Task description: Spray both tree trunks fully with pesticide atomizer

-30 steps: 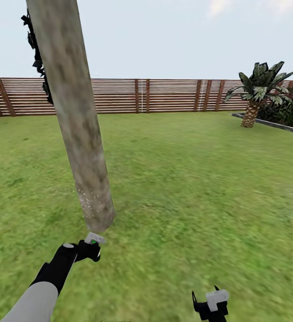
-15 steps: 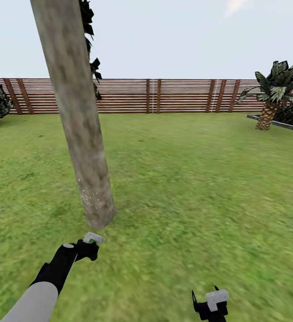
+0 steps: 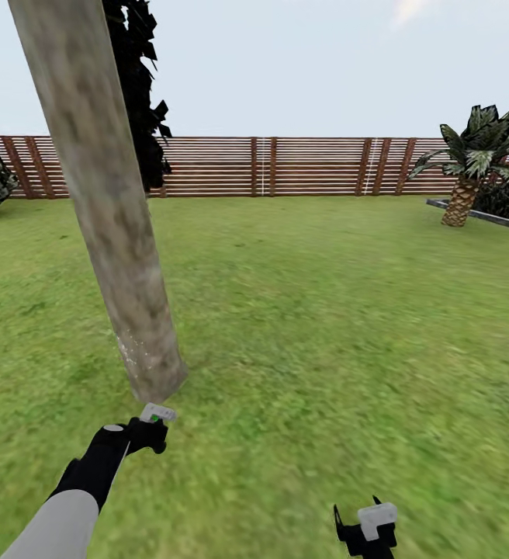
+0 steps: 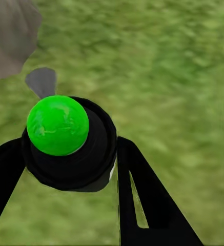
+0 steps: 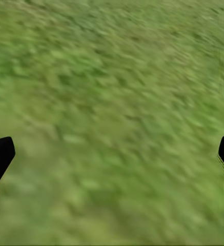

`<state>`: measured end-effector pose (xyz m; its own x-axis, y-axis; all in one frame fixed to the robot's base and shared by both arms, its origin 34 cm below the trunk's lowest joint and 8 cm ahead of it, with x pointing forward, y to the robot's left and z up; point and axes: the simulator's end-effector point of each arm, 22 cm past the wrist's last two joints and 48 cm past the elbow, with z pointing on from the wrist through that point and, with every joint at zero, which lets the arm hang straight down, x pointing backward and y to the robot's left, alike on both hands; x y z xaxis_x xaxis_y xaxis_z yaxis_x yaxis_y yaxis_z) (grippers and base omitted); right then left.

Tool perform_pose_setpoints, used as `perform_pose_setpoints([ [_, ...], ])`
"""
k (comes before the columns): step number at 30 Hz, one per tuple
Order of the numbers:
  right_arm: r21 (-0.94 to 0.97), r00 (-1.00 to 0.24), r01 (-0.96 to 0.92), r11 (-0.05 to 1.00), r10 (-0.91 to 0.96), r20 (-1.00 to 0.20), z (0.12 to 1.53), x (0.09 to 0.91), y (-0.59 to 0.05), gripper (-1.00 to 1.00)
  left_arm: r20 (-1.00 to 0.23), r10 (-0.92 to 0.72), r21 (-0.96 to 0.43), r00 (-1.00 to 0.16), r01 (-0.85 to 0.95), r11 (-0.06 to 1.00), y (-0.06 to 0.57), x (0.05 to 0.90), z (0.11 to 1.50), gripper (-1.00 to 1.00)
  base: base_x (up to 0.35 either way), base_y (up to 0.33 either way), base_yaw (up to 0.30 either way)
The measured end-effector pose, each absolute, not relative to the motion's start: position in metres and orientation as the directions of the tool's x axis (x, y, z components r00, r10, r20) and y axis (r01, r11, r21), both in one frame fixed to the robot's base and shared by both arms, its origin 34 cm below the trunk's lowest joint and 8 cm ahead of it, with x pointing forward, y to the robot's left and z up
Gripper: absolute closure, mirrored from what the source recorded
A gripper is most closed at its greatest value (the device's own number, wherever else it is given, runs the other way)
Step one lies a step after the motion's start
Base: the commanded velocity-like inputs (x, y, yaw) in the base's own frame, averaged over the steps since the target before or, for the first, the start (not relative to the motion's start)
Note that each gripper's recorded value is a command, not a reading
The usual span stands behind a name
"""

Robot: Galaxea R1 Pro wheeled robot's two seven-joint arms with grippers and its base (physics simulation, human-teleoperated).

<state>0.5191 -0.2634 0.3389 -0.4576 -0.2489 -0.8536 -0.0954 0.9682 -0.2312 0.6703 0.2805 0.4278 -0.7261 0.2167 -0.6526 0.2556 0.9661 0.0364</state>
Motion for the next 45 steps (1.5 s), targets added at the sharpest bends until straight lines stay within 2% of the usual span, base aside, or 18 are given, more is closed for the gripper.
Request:
perform_pose_setpoints([
  [6,-0.231,-0.458,-0.096,0.968,-0.249,-0.854,0.339,0.519,-0.263,-1.0,-0.653,0.216,0.036,-0.726,0.255,0.966,0.281,0.67,0.428,1.0,0.282,-0.148,0.048],
  [22,-0.231,-0.458,-0.096,0.968,-0.249,-0.854,0.339,0.519,-0.263,-1.0,-0.654,0.218,0.04,-0.725,0.254,0.966,0.282,0.671,0.429,1.0,0.277,-0.151,0.261],
  [35,-0.231,-0.458,-0.095,0.968,-0.249,-0.853,0.339,0.519,-0.263,-1.0,-0.653,0.221,0.046,-0.724,0.254,0.966,0.284,0.672,0.43,1.0,0.023,-0.266,0.029],
  [38,-0.231,-0.458,-0.096,0.968,-0.249,-0.853,0.339,0.519,-0.263,-1.0,-0.649,0.219,0.087,-0.729,0.214,0.973,0.296,0.673,0.428,1.0,0.0,-0.273,0.24],
  [45,-0.231,-0.458,-0.096,0.968,-0.249,-0.853,0.339,0.519,-0.263,-1.0,-0.648,0.215,0.089,-0.731,0.207,0.974,0.295,0.673,0.428,1.0,0.0,-0.273,0.277],
])
